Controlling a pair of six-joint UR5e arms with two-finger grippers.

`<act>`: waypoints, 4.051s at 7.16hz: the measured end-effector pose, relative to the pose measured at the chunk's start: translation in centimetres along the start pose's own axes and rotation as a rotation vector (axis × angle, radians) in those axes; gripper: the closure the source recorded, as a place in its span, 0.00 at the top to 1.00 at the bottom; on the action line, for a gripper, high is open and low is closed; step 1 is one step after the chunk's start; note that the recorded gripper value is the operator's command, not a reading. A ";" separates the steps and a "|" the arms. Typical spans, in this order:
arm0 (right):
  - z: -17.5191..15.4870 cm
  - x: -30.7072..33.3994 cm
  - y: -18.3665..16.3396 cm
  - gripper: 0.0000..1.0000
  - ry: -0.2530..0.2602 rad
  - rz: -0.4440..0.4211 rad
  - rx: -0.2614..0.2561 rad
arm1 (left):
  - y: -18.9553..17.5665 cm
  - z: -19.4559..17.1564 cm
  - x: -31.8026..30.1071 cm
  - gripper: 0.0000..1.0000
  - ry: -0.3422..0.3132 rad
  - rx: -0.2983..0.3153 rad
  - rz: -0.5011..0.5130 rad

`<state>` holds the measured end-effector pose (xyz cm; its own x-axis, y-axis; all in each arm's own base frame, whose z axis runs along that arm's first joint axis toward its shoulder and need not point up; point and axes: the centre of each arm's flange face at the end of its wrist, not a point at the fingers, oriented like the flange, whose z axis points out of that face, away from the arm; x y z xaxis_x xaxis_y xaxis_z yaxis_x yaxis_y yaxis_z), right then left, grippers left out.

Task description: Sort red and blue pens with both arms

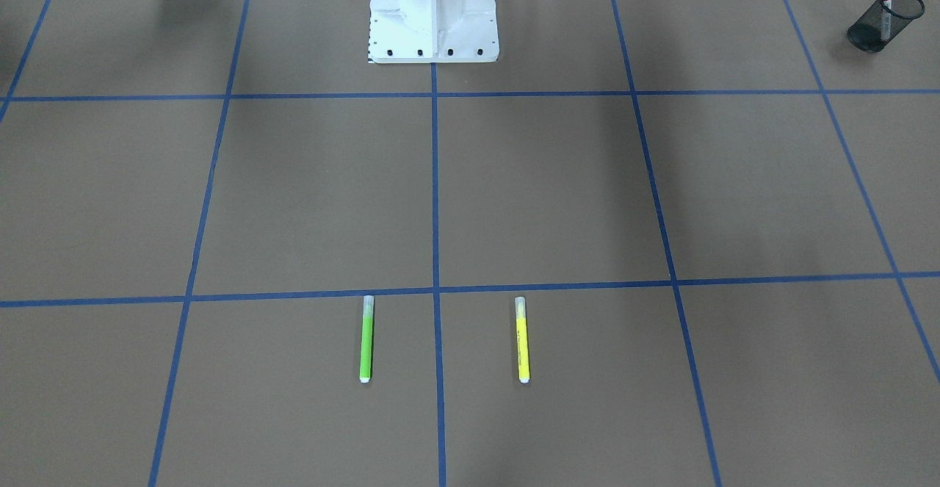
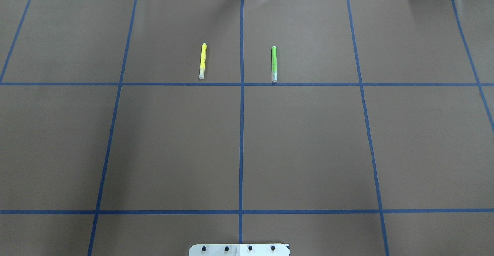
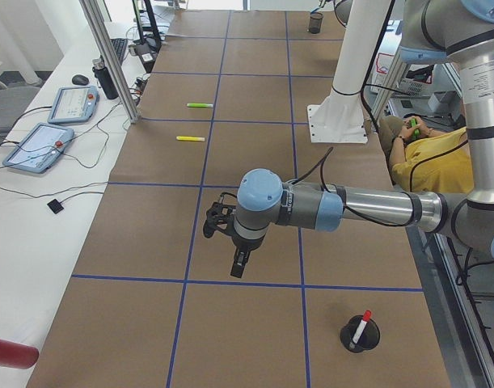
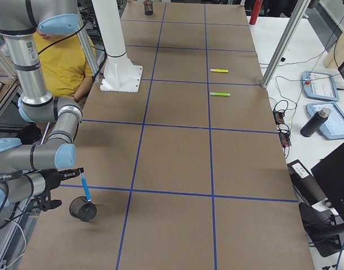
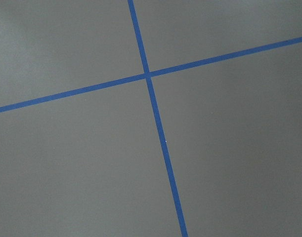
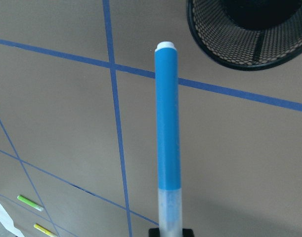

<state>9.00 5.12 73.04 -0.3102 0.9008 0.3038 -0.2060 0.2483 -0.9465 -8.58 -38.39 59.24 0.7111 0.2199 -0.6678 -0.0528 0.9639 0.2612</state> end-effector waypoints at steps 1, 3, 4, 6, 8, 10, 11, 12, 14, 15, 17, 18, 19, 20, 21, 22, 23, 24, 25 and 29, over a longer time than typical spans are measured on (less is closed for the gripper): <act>-0.2 0.6 -0.4 0.00 -0.004 0.006 -0.002 | 0.0 0.0 0.0 1.00 0.000 0.000 0.000; -0.5 1.8 -1.1 0.00 0.008 0.012 -0.010 | 0.0 0.0 0.0 1.00 -0.001 0.001 0.002; -0.7 2.5 -1.1 0.00 0.030 0.011 -0.009 | 0.0 0.0 0.0 1.00 0.000 0.001 0.002; -1.5 3.3 -0.9 0.00 0.070 -0.005 -0.001 | -0.2 -0.2 0.1 1.00 -0.002 0.011 0.011; -1.9 3.5 -1.1 0.00 0.080 -0.025 -0.001 | -0.3 -0.2 0.2 1.00 -0.003 0.019 0.019; -2.8 3.7 -2.8 0.00 0.067 -0.025 0.001 | -0.3 -0.3 0.2 1.00 -0.003 0.021 0.021; -3.0 3.9 -3.8 0.00 0.063 -0.028 0.010 | -0.3 -0.3 0.2 1.00 -0.003 0.021 0.021; -2.8 4.2 -4.2 0.01 0.054 -0.027 0.014 | -0.3 -0.3 0.2 1.00 -0.003 0.021 0.022; -2.3 4.6 -4.4 0.02 0.042 -0.023 0.012 | -0.3 -0.3 0.2 1.00 -0.003 0.022 0.022; -2.1 4.8 -4.3 0.10 0.038 -0.020 0.009 | -0.3 -0.3 0.2 1.00 -0.003 0.022 0.022; -1.6 5.0 -4.3 0.76 0.029 -0.012 0.002 | -0.2 -0.2 0.2 1.00 -0.003 0.020 0.020; -1.5 5.0 -4.3 1.00 0.024 -0.007 0.002 | -0.2 -0.2 0.2 1.00 -0.003 0.020 0.020; -1.5 4.9 -4.3 1.00 0.022 -0.005 0.006 | -0.2 -0.2 0.2 1.00 -0.003 0.020 0.021; -1.7 4.9 -4.3 1.00 0.023 -0.005 0.010 | -0.2 -0.2 0.2 1.00 -0.003 0.020 0.021; -1.8 4.8 -4.3 1.00 0.023 -0.004 0.012 | -0.2 -0.2 0.2 1.00 -0.003 0.020 0.020; -1.9 4.8 -4.4 1.00 0.025 -0.004 0.015 | -0.2 -0.2 0.2 1.00 -0.003 0.020 0.020; -1.9 4.7 -4.4 1.00 0.030 -0.005 0.017 | -0.2 -0.2 0.2 1.00 -0.002 0.020 0.020; -2.1 4.6 -4.5 1.00 0.036 -0.011 0.027 | -0.2 -0.2 0.2 1.00 0.003 0.020 0.019; -2.5 4.4 -4.8 1.00 0.044 -0.023 0.053 | -0.1 -0.1 0.3 1.00 0.011 0.019 0.017; -4.0 2.3 -6.4 1.00 0.053 -0.084 0.163 | 0.1 0.2 0.0 1.00 0.019 0.011 0.008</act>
<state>13.35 7.01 79.34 -0.2371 0.8979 0.3709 -0.3780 0.2665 -0.8866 -8.43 -38.29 59.38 0.6975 0.2307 -0.6784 -0.0506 0.9603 0.2745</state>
